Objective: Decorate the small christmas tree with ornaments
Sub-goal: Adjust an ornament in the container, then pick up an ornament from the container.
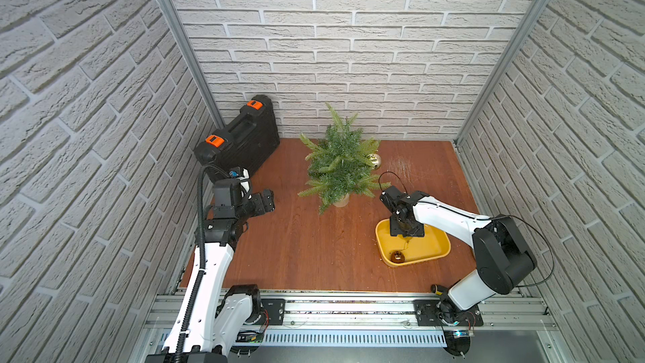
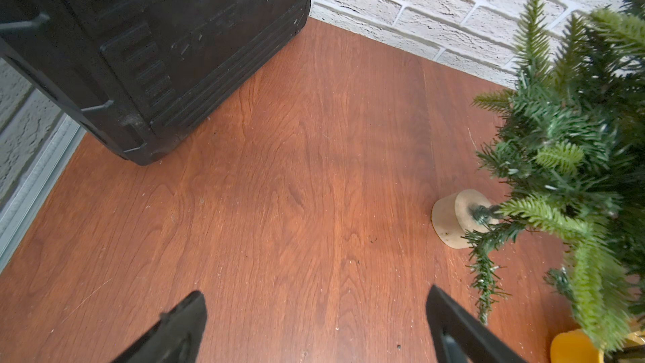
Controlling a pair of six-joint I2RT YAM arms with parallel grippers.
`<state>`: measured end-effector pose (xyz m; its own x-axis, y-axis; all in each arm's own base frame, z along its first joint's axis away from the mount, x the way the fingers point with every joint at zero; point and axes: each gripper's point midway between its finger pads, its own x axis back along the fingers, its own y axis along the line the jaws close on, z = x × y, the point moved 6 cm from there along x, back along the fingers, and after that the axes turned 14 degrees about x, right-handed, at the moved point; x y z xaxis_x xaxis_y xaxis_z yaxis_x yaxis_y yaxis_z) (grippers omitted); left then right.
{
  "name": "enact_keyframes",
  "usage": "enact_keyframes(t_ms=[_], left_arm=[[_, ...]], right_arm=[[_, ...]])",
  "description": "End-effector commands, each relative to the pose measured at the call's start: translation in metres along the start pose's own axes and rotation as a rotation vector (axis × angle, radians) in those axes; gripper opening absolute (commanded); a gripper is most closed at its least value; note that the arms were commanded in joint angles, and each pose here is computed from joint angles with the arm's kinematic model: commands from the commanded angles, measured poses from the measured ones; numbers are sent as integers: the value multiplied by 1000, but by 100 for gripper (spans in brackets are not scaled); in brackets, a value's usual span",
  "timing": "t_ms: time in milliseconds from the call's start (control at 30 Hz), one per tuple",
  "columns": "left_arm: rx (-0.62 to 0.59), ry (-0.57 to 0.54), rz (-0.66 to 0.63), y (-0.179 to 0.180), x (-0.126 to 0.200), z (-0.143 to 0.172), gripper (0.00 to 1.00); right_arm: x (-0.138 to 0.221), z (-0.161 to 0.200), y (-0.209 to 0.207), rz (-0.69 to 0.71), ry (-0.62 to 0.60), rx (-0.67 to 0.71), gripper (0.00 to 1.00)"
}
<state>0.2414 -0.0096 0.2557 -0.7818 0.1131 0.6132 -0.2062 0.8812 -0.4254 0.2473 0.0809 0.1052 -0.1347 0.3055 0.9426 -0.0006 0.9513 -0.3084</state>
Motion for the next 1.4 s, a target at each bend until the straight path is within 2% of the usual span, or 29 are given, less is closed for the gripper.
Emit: enact_keyframes(t_ms=[0,167,367,900,1367], left_arm=[[5,-32,8,1,0,-3,98],[6,-34,9,0,1,-3,98],[6,-33,9,0,0,-3,98],[5,-32,5,1,0,-3,98],[4,-30,6,1,-1,-3,98]], right_arm=[[0,5,-12,48,4,11,70],[-5,11,-8,-29,12,-2,71],[-11,13,-8,-53,7,-20,71],[-16,2,-3,-188,-87,-55,70],[-2,4,-8,-217,-108,-36,59]])
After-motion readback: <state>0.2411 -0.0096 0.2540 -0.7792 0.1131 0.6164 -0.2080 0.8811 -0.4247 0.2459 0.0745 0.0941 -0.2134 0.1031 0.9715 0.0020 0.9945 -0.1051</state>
